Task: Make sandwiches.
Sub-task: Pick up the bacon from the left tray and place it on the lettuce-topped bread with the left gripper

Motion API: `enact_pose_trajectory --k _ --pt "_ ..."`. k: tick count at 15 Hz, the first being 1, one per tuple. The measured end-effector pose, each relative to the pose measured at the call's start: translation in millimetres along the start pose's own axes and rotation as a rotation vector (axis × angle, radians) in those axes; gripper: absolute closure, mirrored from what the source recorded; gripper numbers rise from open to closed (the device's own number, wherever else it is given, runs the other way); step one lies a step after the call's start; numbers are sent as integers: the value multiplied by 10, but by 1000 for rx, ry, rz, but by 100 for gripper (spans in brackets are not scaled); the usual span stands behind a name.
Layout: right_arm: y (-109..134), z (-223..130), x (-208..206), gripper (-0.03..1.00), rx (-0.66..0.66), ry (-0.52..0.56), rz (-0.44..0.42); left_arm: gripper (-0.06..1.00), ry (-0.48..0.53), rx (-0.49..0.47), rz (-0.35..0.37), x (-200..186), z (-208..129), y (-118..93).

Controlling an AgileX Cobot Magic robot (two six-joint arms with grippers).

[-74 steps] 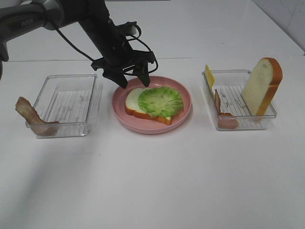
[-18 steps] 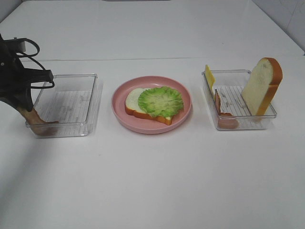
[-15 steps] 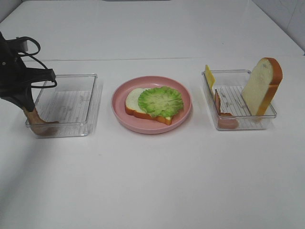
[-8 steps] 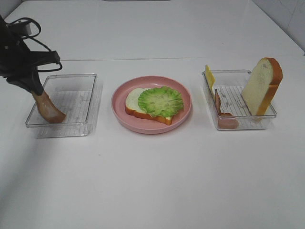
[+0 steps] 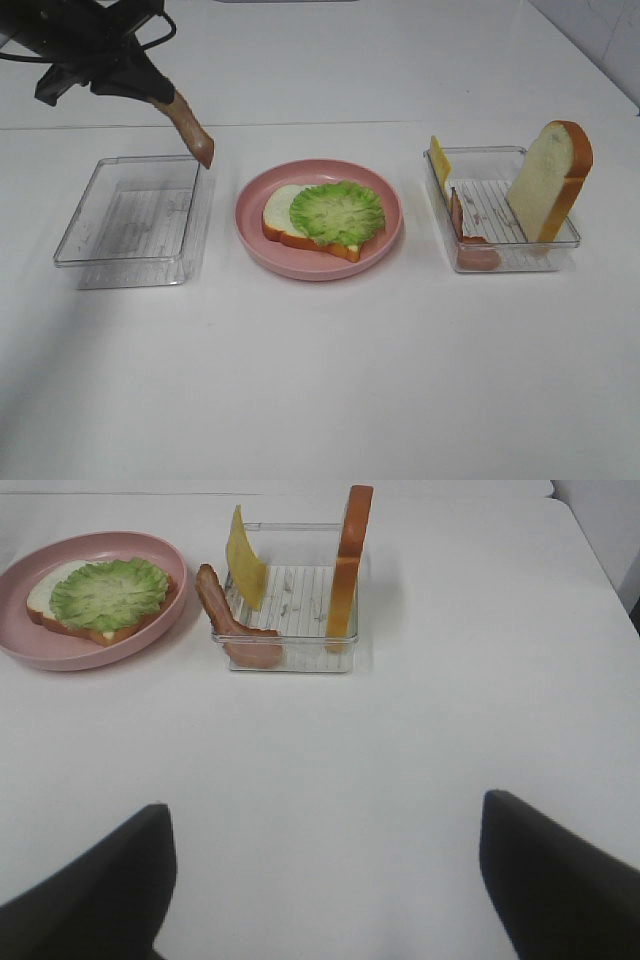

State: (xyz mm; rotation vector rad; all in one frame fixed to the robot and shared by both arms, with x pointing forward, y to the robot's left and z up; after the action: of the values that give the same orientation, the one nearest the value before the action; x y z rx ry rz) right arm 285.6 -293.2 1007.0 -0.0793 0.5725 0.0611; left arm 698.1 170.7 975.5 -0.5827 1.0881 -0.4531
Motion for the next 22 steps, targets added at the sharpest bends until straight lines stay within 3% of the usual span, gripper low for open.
enact_pose_trajectory --k 4,12,15,17,22 --pt "0 0 0 18 0 0 0 94 -1 -22 -218 193 -16 -303" --pt "0 0 0 18 0 0 0 94 146 -35 -438 1177 -680 -895" --pt "0 0 0 18 0 0 0 94 162 -70 -459 1374 -779 -865" --pt "0 0 0 18 0 0 0 94 177 -85 -434 1491 -818 -716" --pt "0 0 0 18 0 0 0 94 150 -5 -287 1492 -685 -251"
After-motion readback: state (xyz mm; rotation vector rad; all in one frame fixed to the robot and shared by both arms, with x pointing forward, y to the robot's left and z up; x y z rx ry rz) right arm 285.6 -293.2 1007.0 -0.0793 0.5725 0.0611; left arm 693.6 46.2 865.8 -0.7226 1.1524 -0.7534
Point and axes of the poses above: a point on each arm's last joint axis where the gripper is mounted, x pointing out along that axis toward the gripper, y along the wrist's bending axis when the last joint is at zero, z = x × y, the point moved 7 cm from there along x, pointing out along that axis toward the gripper, and after that the axes turned 1 degree about -x, right-handed, at the moved point
